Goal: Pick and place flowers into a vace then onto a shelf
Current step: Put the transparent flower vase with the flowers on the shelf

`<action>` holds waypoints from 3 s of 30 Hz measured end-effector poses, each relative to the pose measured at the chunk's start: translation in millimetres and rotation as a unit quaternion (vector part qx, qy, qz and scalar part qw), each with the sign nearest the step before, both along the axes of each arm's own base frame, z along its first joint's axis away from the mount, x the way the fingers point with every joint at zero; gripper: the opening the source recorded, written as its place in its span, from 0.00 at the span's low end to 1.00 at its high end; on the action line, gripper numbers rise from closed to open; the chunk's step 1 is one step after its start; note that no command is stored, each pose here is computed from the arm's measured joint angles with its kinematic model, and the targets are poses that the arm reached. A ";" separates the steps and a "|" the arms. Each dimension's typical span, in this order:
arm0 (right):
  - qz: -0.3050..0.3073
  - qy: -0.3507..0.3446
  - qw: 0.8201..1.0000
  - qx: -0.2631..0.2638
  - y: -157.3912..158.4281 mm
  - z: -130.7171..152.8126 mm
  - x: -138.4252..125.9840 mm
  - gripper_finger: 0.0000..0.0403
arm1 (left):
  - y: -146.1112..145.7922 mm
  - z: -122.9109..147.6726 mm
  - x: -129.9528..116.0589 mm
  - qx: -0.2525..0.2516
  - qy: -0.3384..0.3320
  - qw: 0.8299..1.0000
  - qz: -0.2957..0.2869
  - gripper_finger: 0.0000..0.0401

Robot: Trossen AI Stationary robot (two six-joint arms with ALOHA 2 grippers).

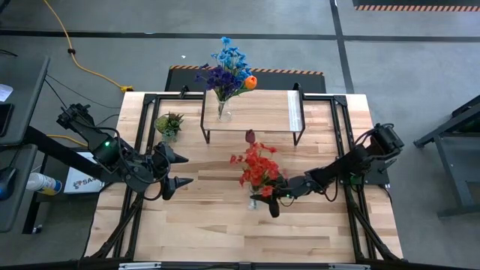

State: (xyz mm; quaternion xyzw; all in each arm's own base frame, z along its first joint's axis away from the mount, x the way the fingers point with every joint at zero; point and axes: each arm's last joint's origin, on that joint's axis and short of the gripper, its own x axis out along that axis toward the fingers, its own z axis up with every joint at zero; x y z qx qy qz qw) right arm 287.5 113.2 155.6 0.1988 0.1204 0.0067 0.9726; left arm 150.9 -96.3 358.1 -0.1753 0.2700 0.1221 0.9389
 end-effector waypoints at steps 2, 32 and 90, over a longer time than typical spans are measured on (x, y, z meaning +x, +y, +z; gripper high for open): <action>0.003 -0.014 1.000 -0.005 1.9 8.6 4.4 0.39 | 0.0 0.0 0.0 0.000 0.000 1.000 0.000 0.98; -0.238 0.055 0.955 -0.171 -69.7 158.9 -98.4 0.39 | -0.1 0.0 0.0 -0.001 0.001 1.000 -0.001 0.98; -0.312 0.124 0.928 -0.162 -242.1 131.4 -69.7 0.39 | 0.0 0.0 0.1 0.002 0.000 1.000 -0.001 0.98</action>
